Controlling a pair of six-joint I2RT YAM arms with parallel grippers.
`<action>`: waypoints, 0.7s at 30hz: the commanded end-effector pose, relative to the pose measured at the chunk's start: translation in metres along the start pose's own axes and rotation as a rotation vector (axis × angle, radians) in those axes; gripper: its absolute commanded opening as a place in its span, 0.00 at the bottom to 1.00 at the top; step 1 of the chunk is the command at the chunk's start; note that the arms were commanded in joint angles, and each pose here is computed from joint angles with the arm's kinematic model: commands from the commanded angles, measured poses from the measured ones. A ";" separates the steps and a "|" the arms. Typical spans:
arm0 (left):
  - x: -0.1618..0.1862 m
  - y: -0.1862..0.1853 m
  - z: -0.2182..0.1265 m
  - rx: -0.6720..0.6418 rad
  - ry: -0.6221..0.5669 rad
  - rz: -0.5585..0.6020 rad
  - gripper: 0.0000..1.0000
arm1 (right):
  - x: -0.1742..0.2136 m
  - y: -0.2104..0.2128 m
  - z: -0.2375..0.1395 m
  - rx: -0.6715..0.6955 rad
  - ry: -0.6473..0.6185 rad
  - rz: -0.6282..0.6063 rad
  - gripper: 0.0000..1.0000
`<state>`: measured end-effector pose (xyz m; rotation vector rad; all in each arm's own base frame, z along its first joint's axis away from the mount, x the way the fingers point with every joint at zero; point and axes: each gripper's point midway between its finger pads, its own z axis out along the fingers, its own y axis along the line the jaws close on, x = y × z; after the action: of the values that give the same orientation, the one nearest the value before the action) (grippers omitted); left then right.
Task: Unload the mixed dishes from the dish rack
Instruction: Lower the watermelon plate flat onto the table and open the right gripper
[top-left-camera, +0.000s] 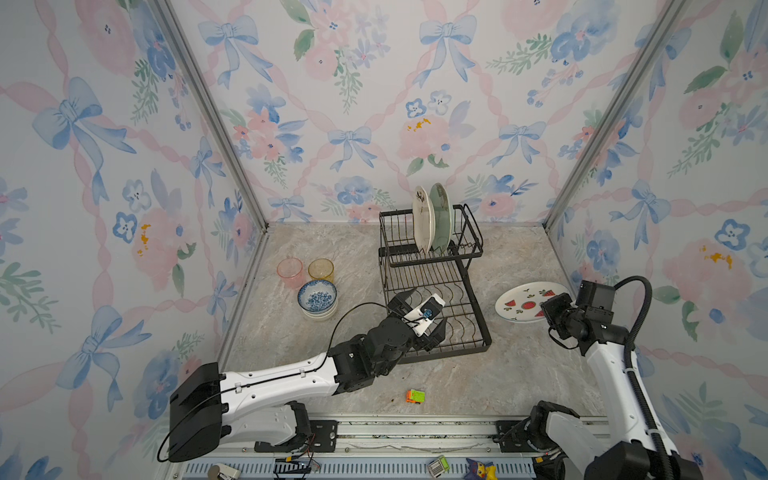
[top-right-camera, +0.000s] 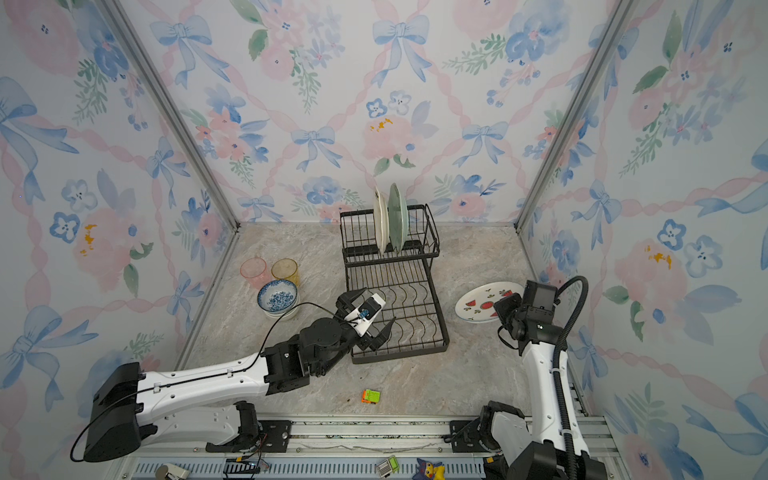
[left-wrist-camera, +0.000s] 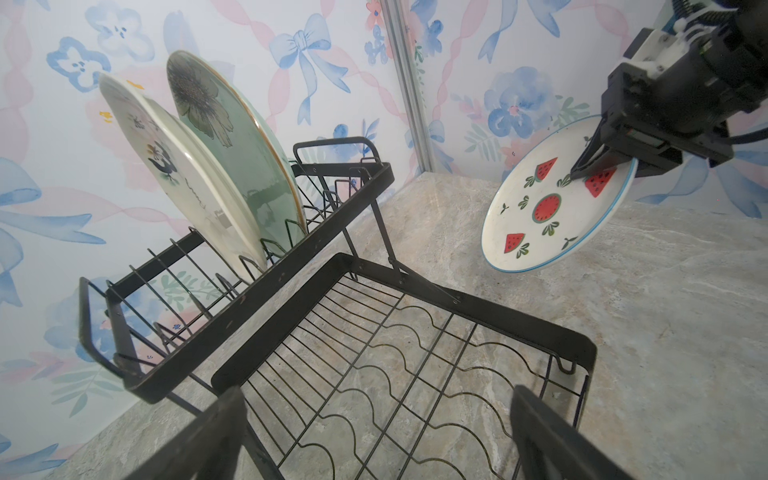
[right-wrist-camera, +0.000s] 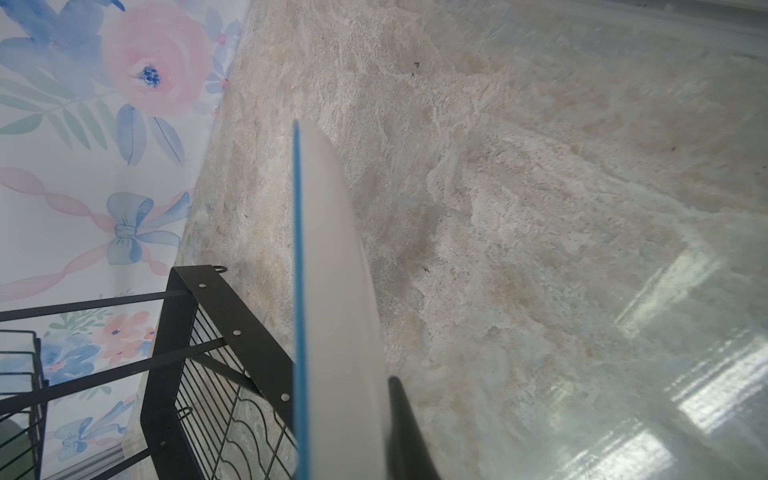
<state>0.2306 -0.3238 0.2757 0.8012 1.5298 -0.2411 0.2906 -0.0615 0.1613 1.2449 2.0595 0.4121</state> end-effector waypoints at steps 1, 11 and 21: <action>-0.002 0.006 -0.004 -0.010 -0.019 -0.041 0.98 | -0.025 0.020 0.004 -0.078 -0.099 -0.027 0.00; -0.001 0.011 -0.001 -0.023 -0.015 -0.061 0.98 | -0.012 0.008 0.047 -0.053 -0.029 -0.007 0.00; 0.005 0.014 0.001 -0.038 -0.002 -0.070 0.98 | 0.016 -0.026 0.078 0.053 0.033 0.020 0.31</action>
<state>0.2370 -0.3167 0.2763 0.7508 1.5526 -0.2553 0.3276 -0.0660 0.0995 1.2663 2.0918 0.4192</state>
